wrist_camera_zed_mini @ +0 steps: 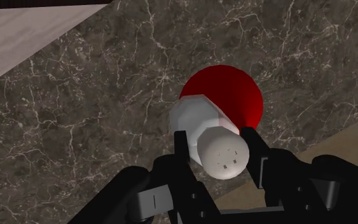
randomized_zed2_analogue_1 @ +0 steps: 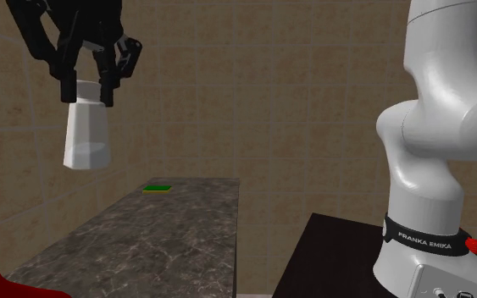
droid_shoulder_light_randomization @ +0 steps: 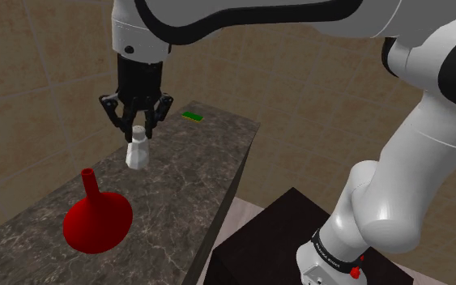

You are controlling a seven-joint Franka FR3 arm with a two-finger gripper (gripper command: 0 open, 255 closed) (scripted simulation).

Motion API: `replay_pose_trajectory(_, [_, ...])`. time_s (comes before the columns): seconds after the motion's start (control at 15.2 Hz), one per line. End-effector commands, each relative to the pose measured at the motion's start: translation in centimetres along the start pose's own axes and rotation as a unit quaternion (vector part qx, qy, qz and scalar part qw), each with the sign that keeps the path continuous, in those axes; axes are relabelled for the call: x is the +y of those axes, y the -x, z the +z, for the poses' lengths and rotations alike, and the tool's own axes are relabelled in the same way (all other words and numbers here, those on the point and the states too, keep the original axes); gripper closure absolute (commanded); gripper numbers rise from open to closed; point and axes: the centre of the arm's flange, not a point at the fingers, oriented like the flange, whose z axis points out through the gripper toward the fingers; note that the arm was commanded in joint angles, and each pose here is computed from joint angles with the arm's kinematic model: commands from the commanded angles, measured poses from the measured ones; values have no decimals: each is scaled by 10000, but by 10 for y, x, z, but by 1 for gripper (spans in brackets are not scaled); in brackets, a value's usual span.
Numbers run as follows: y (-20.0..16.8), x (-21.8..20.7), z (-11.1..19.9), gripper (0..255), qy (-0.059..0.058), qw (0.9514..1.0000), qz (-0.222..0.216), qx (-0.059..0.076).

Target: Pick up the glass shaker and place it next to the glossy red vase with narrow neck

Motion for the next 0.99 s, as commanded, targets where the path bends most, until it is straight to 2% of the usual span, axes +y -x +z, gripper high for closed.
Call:
replay_pose_trajectory(0.0, [0,0,11,255,-1,10000,2,3])
replay_pose_trajectory(0.92, [1,5,84,255,-1,10000,2,3])
